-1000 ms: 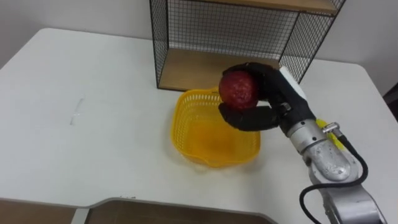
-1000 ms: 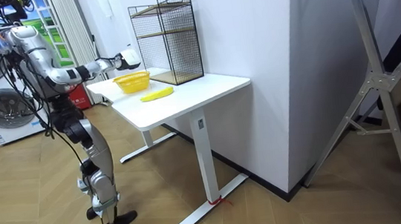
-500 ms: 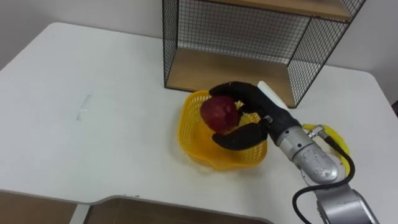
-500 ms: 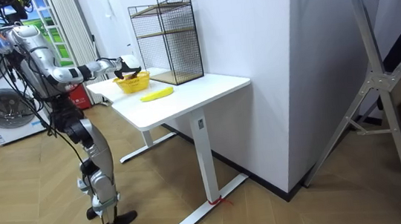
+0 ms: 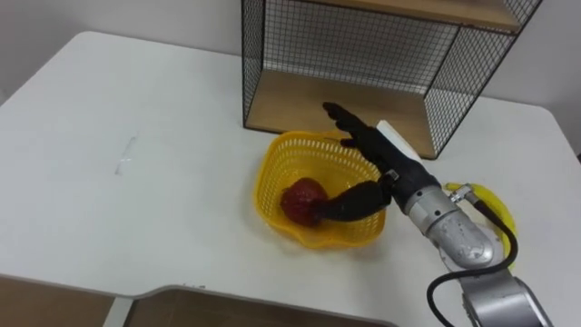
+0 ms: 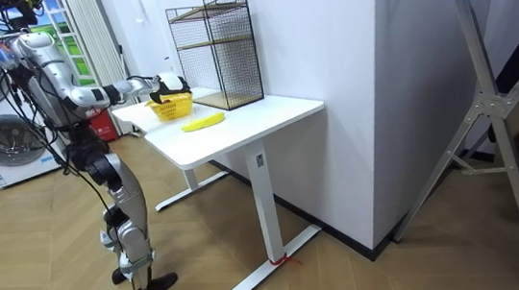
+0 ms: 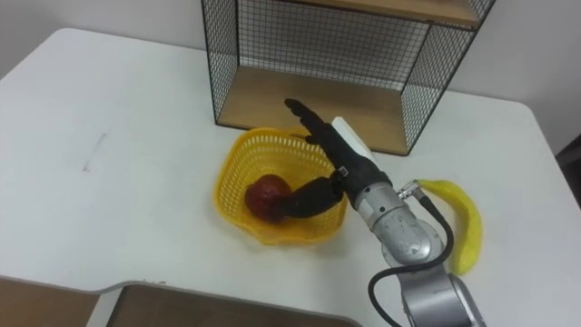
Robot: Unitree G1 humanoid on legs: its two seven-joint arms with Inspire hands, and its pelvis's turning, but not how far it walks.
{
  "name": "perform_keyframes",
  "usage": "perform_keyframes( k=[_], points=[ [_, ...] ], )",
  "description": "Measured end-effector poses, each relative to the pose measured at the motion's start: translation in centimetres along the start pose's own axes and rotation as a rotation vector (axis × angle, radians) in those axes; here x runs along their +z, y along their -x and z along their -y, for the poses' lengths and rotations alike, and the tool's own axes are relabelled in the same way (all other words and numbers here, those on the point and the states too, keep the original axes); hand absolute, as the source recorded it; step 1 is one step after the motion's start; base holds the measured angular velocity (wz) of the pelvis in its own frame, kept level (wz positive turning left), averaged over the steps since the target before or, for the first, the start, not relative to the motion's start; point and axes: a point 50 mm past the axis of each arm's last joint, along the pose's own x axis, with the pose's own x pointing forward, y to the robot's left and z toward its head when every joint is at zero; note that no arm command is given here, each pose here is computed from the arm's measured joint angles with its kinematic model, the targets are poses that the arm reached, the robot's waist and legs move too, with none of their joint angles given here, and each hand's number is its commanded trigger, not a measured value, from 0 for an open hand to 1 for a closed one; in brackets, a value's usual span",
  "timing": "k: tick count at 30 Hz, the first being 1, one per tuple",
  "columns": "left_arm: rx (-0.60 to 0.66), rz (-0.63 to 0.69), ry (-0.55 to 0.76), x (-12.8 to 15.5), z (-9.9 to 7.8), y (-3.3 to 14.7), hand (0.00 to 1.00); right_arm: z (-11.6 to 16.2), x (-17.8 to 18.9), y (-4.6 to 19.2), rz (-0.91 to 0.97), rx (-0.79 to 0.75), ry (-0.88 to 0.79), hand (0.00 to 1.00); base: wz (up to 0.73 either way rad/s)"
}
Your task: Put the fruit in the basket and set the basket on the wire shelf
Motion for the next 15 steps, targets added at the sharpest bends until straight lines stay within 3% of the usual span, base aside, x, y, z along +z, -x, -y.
perform_keyframes(
  k=[9,15],
  points=[
    [0.004,-0.007,0.012,-0.4,0.0,0.0,0.00,0.5,-0.1,0.1,0.006,-0.053,-0.045,0.00,0.00],
    [0.030,-0.006,0.051,-0.6,-0.3,0.1,0.00,3.9,0.4,0.8,0.046,-0.253,-0.075,0.00,0.00]
  ],
)
